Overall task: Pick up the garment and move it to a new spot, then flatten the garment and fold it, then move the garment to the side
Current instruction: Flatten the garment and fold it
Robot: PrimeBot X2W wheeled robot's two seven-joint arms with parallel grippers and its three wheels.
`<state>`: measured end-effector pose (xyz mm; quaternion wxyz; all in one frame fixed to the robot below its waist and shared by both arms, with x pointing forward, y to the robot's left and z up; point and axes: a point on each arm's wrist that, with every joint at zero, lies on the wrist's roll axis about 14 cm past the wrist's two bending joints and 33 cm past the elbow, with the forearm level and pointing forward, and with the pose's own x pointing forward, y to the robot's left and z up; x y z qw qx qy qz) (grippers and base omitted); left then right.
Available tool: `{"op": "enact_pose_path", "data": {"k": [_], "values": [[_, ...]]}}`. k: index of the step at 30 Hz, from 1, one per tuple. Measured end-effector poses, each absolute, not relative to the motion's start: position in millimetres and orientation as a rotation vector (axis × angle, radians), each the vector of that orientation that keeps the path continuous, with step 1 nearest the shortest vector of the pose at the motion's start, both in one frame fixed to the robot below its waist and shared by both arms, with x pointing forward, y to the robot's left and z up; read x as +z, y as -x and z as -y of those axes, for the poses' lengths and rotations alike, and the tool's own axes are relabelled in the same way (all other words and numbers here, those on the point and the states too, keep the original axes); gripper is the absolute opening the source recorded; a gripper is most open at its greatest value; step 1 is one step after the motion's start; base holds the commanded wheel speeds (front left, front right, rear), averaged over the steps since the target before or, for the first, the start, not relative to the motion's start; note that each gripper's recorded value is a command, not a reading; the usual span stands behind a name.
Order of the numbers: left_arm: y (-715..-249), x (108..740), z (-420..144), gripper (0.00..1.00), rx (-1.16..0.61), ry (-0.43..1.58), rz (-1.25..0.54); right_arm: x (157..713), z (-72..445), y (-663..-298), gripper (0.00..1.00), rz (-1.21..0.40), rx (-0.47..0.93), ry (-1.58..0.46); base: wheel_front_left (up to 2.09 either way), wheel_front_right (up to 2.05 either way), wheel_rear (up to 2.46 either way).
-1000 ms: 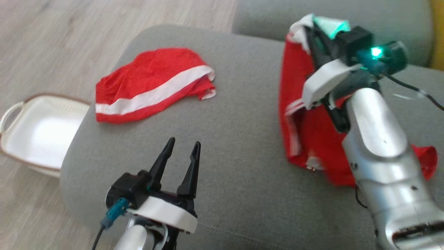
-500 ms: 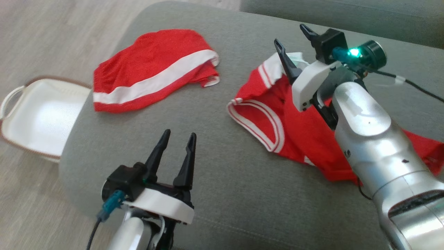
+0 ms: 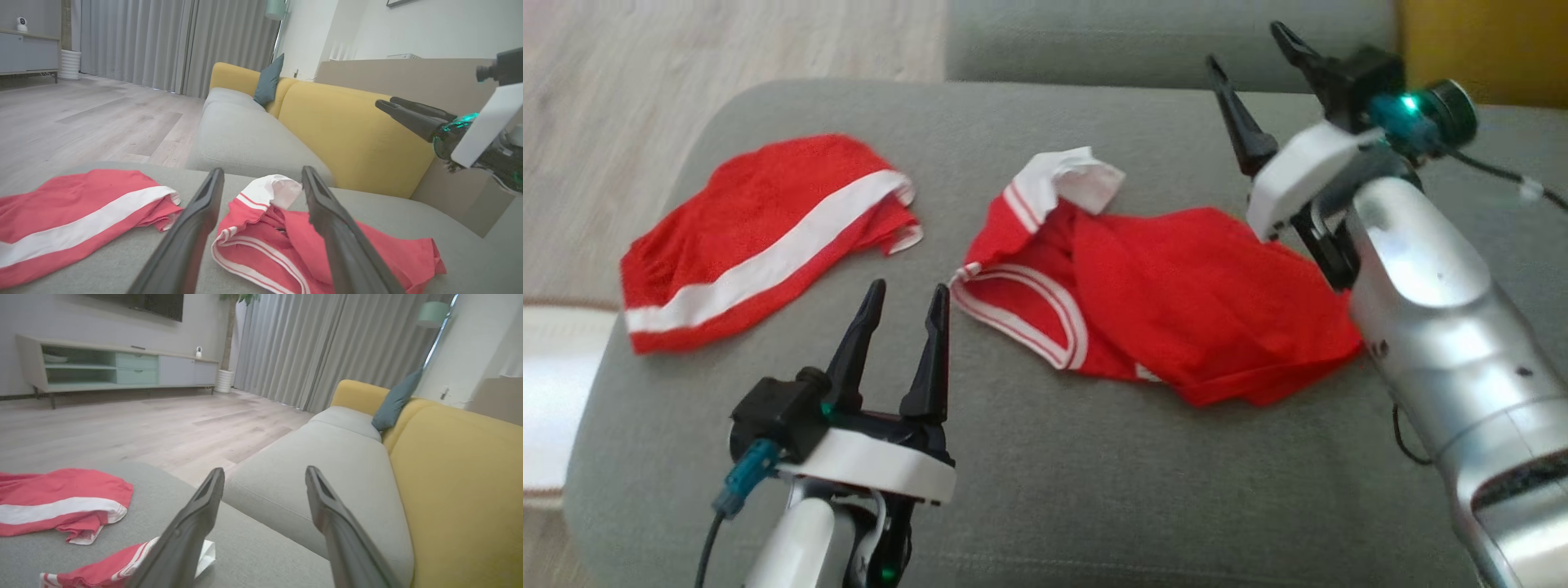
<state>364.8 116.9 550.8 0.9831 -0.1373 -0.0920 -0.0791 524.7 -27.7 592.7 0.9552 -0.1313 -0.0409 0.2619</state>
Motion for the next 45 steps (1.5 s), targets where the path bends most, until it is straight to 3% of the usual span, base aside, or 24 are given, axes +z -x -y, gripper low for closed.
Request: {"op": "enact_pose_path", "data": {"k": [10, 19, 26, 33, 45], "values": [[-367, 576, -90, 1.0, -0.245, 0.295, 0.25, 592, 116, -477, 1.0, 0.172, 0.305, 0.058, 0.0, 0.0, 0.0], [-361, 559, -81, 1.0, -0.268, 0.305, 0.197, 546, 162, -388, 1.0, 0.184, 0.127, -0.038, 0.0, 0.0, 0.0], [-360, 547, -83, 1.0, -0.258, 0.307, 0.161, 536, 150, -361, 1.0, 0.167, 0.155, -0.035, 0.0, 0.0, 0.0], [-356, 543, -88, 1.0, -0.249, 0.303, 0.152, 535, 148, -363, 1.0, 0.165, 0.161, -0.058, 0.0, 0.0, 0.0], [-352, 523, -107, 1.0, -0.185, 0.297, 0.101, 478, 66, -384, 1.0, -0.04, 0.406, -0.025, 0.0, 0.0, 0.0]]}}
